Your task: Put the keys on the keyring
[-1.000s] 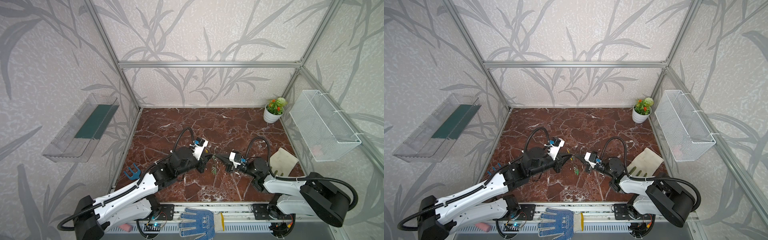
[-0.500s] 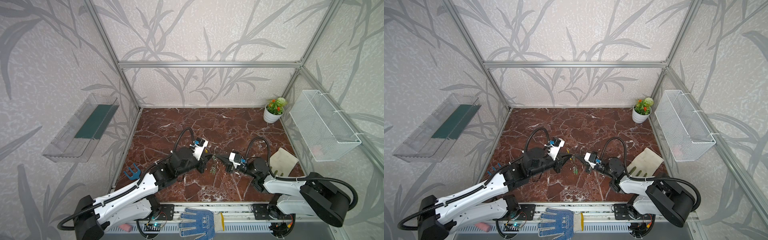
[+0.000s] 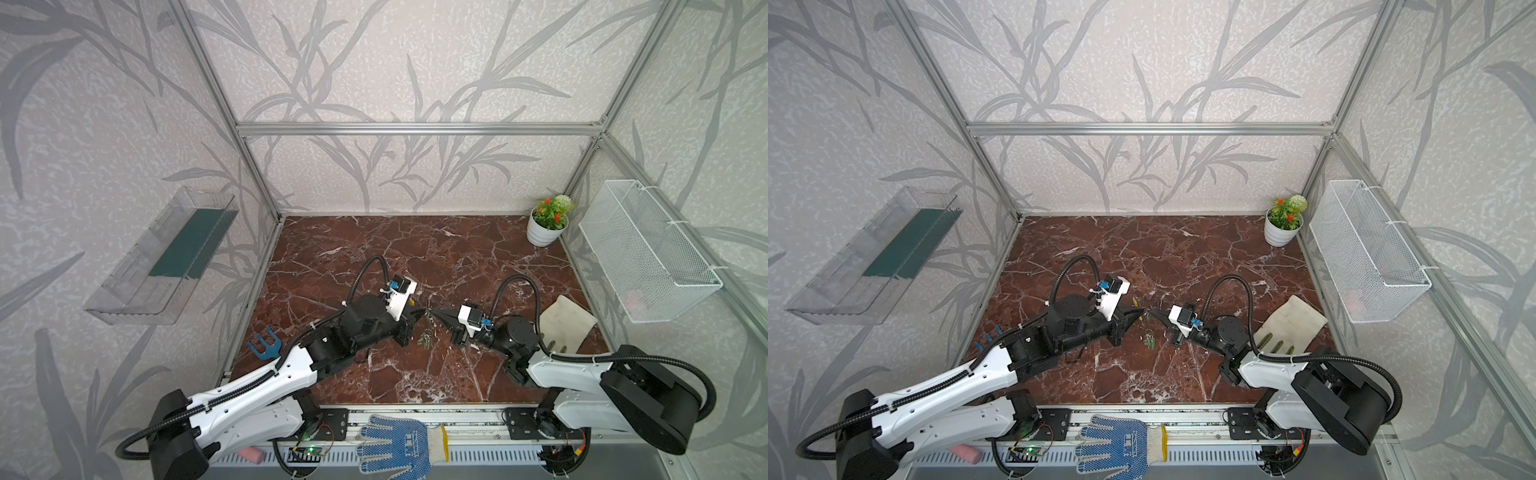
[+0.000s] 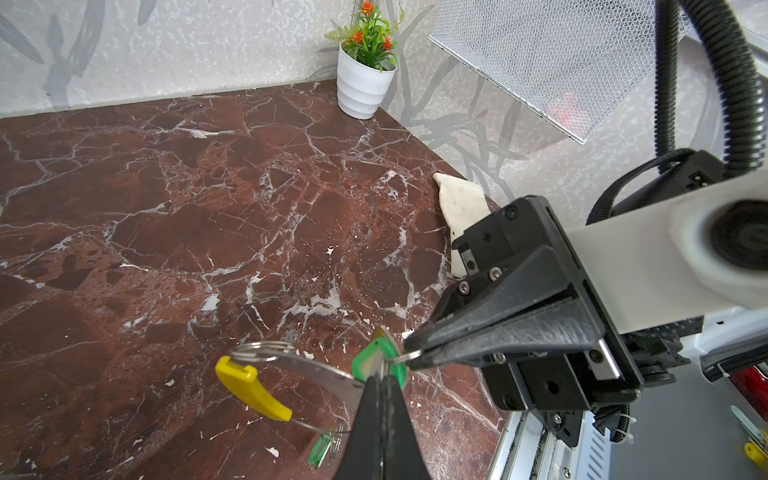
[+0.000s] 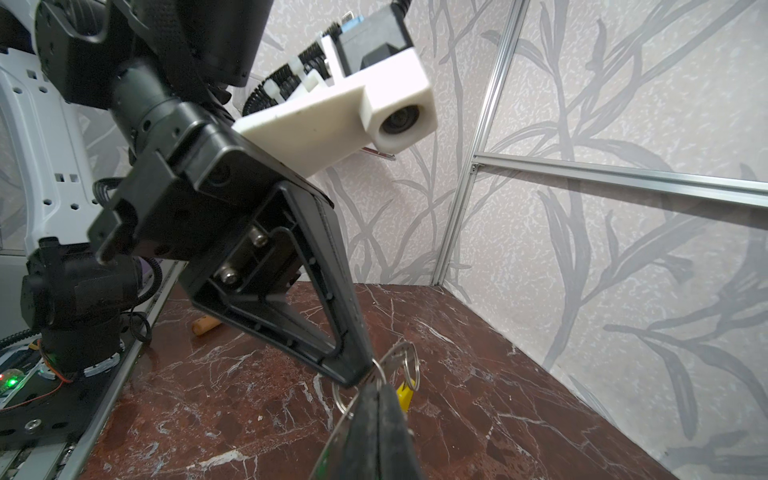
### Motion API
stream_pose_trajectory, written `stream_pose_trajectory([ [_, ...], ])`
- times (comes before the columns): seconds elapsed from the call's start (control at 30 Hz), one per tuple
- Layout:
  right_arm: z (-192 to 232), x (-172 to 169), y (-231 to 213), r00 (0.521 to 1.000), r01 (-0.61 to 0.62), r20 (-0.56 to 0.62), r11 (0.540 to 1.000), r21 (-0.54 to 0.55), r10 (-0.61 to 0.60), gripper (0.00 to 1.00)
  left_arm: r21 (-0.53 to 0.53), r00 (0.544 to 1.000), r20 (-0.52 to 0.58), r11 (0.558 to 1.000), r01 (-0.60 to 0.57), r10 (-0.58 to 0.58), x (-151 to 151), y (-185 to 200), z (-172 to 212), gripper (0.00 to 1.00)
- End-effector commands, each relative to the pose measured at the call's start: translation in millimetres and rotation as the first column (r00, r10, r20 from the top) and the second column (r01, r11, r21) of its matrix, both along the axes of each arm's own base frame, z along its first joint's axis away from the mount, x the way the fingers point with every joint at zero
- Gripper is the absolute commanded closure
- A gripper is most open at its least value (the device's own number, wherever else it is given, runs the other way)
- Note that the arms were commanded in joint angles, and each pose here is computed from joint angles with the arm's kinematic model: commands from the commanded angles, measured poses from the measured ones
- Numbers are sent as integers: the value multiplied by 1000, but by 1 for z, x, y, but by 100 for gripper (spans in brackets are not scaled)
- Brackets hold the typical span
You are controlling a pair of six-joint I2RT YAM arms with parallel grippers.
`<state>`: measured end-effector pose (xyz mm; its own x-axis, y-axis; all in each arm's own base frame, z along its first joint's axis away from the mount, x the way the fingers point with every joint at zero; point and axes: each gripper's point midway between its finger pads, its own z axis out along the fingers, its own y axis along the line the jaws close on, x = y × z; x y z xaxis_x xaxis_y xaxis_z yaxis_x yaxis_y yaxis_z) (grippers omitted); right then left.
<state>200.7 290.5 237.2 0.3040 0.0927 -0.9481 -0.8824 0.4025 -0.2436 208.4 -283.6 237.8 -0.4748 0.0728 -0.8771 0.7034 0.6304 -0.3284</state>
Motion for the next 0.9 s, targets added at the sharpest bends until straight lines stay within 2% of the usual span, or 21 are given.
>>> stream_pose_trajectory([
  [0.0,17,-6,-4,998,2,60,999,46,-5,100,-21,1000,20,1000,-20,21,5,0,12,100],
  [0.3,15,-7,-3,998,-6,57,999,43,4,100,-2,999,18,999,-46,46,9,3,9,100],
  [0.53,13,-7,-1,999,-16,49,999,38,14,100,-20,999,28,1000,-21,22,5,1,15,100],
  [0.7,10,3,-4,999,33,-7,998,55,-32,100,20,997,71,1000,-12,10,3,5,14,100],
  [0.87,7,4,-3,999,35,-5,998,43,-35,100,96,994,107,995,7,-17,2,9,15,100],
])
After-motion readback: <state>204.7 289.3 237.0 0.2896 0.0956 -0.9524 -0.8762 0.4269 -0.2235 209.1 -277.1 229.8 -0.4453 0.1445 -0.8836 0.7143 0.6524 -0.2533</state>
